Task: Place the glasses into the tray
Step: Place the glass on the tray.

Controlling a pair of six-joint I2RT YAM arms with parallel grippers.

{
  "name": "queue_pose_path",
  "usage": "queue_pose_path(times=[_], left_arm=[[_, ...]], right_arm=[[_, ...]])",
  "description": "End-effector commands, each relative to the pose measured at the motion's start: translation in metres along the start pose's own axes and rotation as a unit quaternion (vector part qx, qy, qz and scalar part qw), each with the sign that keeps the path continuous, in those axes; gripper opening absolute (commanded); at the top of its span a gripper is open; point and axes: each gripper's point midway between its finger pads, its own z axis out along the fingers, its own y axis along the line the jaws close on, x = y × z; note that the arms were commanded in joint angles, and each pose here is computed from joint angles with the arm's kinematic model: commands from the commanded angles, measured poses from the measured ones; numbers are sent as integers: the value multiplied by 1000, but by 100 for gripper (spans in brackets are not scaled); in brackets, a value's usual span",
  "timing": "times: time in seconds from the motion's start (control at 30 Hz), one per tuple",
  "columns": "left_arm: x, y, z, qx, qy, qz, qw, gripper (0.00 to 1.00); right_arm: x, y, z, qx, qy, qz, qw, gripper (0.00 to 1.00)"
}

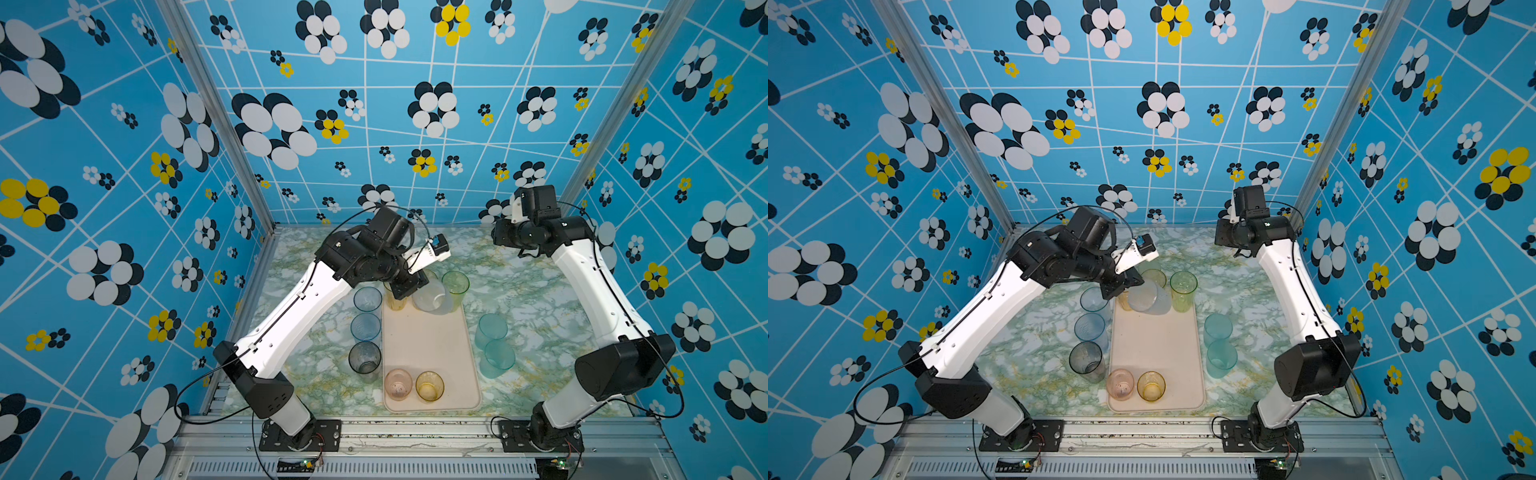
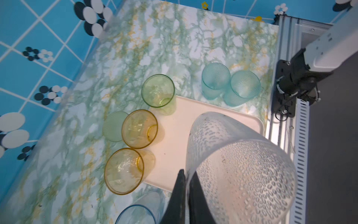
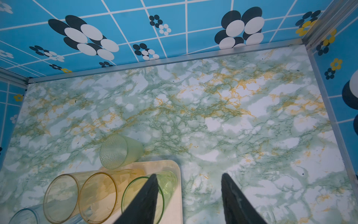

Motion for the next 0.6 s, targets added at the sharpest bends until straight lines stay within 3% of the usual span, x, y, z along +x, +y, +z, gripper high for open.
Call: queue_pose_path(times=[0.0, 0.27, 0.57], left_arm=[[3, -39, 12, 58, 15, 51, 997, 5], [15, -94, 62, 136, 79, 111, 981, 5], [35, -123, 113, 164, 142, 149, 965, 5]], right_arm=[[-8, 7, 1, -19, -16, 20, 999, 55], [-1, 12, 0, -39, -14, 19, 999, 55], [7, 11, -4, -43, -19, 13, 999, 55]])
